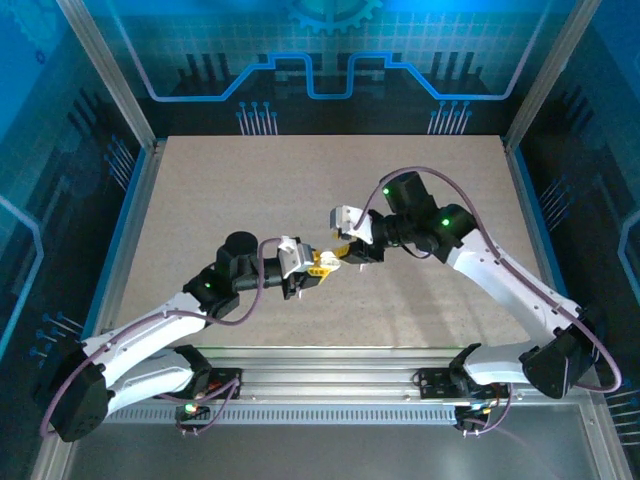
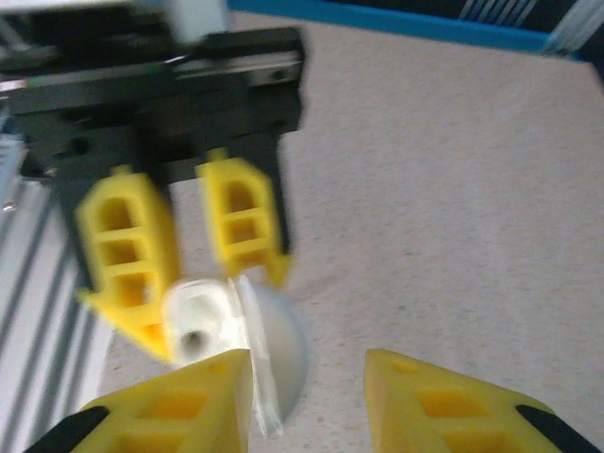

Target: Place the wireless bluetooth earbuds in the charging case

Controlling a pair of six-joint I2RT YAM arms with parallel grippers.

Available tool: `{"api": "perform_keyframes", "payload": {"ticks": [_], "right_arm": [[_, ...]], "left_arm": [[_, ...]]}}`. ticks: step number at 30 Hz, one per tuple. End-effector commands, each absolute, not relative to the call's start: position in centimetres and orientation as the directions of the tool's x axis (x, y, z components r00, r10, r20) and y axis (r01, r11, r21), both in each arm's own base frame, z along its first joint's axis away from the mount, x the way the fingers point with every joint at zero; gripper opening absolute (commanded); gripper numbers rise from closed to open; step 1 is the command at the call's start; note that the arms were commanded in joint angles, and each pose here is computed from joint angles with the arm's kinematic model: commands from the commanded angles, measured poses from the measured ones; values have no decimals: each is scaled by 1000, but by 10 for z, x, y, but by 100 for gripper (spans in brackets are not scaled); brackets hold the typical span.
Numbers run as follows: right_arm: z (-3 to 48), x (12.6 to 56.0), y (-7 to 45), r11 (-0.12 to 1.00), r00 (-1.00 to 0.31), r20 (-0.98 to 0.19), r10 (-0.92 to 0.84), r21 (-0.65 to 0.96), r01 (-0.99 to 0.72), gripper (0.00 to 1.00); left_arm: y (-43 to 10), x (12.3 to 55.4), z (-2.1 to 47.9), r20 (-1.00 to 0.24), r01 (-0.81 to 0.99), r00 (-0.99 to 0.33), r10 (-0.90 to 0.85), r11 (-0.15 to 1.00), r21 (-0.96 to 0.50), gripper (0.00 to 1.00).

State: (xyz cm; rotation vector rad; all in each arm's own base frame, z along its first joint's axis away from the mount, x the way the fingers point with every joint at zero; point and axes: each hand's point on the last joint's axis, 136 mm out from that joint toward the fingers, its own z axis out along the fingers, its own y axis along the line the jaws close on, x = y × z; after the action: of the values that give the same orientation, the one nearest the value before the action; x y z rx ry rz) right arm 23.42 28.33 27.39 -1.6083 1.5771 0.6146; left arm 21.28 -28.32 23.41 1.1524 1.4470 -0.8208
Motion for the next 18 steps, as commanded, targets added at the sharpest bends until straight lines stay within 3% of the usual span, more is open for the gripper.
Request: {"api": "perform_keyframes", "payload": {"ticks": [1, 13, 18], "right_arm": [[287, 252, 281, 152, 121, -812, -572, -250, -956, 37], [299, 253, 272, 213, 97, -839, -536, -245, -946, 39], [302, 236, 267, 185, 114, -853, -510, -238, -954, 42]], "left_arm": [[-287, 200, 248, -980, 964, 74, 183, 240, 118, 14], [-283, 208, 251, -983, 949, 62, 172, 295, 111, 14], [-283, 209, 250, -984, 947, 56, 168, 302, 106, 14]]}}
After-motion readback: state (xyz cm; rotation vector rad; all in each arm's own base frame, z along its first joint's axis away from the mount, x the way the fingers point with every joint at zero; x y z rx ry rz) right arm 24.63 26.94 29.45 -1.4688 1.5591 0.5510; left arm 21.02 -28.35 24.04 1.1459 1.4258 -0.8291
